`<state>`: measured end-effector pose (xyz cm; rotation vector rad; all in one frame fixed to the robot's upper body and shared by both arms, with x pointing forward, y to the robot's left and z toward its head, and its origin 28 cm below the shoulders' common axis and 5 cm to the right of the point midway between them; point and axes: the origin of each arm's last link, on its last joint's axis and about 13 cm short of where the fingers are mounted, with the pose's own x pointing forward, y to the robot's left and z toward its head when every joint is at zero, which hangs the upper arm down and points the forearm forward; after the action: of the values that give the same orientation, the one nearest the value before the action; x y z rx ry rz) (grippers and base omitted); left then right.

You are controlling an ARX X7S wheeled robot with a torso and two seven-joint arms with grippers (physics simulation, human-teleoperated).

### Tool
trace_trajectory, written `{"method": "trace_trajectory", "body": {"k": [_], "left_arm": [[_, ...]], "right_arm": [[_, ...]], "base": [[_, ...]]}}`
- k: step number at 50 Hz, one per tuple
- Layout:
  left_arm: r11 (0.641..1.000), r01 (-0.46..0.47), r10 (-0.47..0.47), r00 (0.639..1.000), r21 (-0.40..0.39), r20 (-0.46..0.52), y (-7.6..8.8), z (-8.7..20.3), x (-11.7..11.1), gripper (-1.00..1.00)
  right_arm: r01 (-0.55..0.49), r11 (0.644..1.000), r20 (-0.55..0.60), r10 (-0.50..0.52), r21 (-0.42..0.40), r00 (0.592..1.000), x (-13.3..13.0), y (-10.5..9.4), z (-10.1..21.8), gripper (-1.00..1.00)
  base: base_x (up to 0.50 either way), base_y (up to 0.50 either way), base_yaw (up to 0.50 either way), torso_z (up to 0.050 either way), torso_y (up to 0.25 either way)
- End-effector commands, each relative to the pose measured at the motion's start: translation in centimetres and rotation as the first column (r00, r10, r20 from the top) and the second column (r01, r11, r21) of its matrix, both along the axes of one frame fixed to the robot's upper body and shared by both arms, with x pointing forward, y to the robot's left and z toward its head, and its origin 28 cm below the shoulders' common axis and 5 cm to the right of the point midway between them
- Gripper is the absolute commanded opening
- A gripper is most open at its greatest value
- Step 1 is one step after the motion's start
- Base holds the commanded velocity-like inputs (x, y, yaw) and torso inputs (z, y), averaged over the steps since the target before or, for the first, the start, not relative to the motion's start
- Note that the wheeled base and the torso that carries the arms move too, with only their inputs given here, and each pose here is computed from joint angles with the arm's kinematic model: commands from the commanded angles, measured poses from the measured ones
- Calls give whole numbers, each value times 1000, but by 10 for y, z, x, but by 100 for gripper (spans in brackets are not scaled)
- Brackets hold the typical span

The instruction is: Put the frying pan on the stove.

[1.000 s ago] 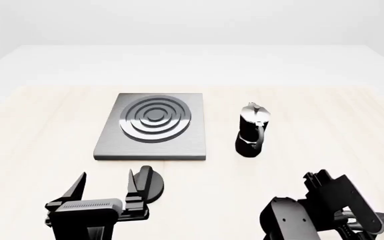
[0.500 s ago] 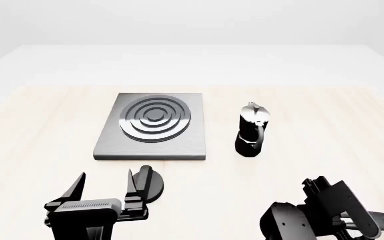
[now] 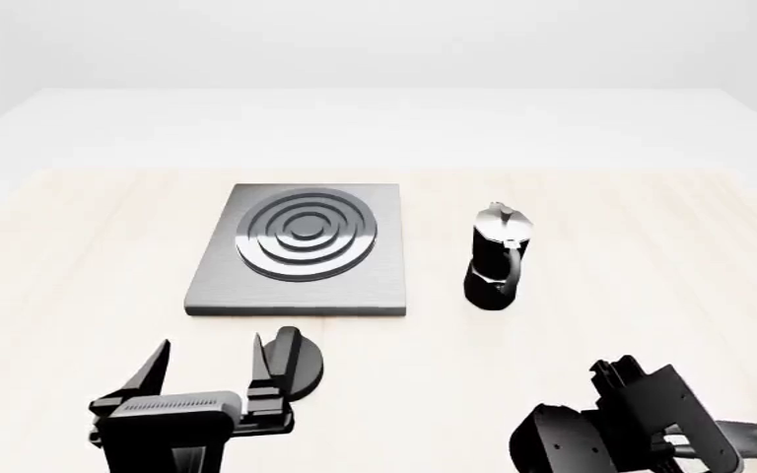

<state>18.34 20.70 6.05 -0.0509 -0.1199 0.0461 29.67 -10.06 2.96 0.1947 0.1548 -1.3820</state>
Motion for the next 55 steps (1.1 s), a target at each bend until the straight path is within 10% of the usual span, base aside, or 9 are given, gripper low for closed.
{"method": "trace_trajectory", "body": {"k": [1,31,32,55], "left_arm": [[1000,2,-2,1000,0,-2,-1,0,0,100],[1000,4,-4,1000,3,-2,-1,0,0,100],[1000,4,-4,1000,3,-1,-1,0,0,100],[1000,2,-2,1000,4,-5,-1,-2,-1,100]], "right_arm": [[30,999,-8,-30,28,1000,-4,-5,-7,100],[29,998,-16,-28,53,999,-6,-3,-13,100],[31,997,-22,-30,69,999,-6,-3,-13,-100],[-65,997,178,58,33,982,-16,-4,10,-100]], "base": [[0,0,0,0,0],[0,0,0,0,0],[0,0,0,0,0],[0,0,0,0,0]]}}
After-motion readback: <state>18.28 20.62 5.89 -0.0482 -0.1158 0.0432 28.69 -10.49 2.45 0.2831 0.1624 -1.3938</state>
